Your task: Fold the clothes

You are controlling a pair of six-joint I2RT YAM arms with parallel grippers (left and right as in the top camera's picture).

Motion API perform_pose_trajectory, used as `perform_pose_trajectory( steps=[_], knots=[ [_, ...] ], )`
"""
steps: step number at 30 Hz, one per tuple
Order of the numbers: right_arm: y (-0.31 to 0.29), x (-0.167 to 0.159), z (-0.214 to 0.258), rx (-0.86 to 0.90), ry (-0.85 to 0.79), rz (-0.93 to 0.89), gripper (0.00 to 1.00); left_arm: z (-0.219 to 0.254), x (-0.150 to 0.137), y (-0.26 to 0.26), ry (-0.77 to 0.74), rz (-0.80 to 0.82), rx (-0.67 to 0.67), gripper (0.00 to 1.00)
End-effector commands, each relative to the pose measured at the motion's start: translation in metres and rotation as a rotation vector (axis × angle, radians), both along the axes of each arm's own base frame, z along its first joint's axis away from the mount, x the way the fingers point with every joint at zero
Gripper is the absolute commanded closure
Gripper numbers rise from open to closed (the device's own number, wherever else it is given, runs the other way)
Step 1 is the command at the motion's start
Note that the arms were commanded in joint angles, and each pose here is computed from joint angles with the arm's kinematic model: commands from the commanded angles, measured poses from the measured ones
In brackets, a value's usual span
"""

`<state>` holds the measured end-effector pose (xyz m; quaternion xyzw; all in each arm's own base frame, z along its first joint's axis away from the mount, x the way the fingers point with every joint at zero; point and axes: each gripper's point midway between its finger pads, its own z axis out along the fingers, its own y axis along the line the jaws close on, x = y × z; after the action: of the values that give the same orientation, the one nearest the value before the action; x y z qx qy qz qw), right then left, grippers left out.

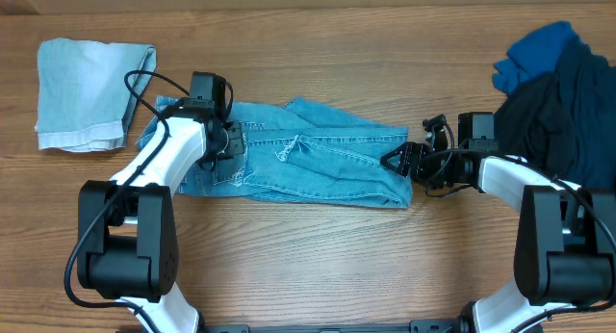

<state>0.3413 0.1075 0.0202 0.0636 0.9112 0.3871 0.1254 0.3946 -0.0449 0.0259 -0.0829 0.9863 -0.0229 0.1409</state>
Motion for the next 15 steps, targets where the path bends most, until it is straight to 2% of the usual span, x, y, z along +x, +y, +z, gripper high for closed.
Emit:
perform_pose_trajectory(
  steps=[1,6,10,12,15],
  knots=[
    [0.000,0.006,0.004,-0.007,-0.016,0.000,0.29,-0.014,0.010,0.004,-0.011,-0.010,0.063,0.96],
    [0.000,0.004,0.003,-0.006,-0.003,0.000,0.28,-0.030,0.013,0.023,-0.003,0.014,0.190,0.96],
    [-0.001,0.003,0.003,-0.005,0.006,-0.002,0.27,-0.054,0.007,0.010,0.047,-0.012,0.148,0.96],
    [-0.011,0.000,0.003,-0.006,0.039,-0.024,0.27,-0.071,-0.001,-0.008,0.090,-0.022,0.104,0.96],
    [-0.034,0.003,0.008,-0.027,0.047,-0.043,0.27,-0.075,-0.003,-0.042,0.079,-0.053,0.078,0.96]
  ],
)
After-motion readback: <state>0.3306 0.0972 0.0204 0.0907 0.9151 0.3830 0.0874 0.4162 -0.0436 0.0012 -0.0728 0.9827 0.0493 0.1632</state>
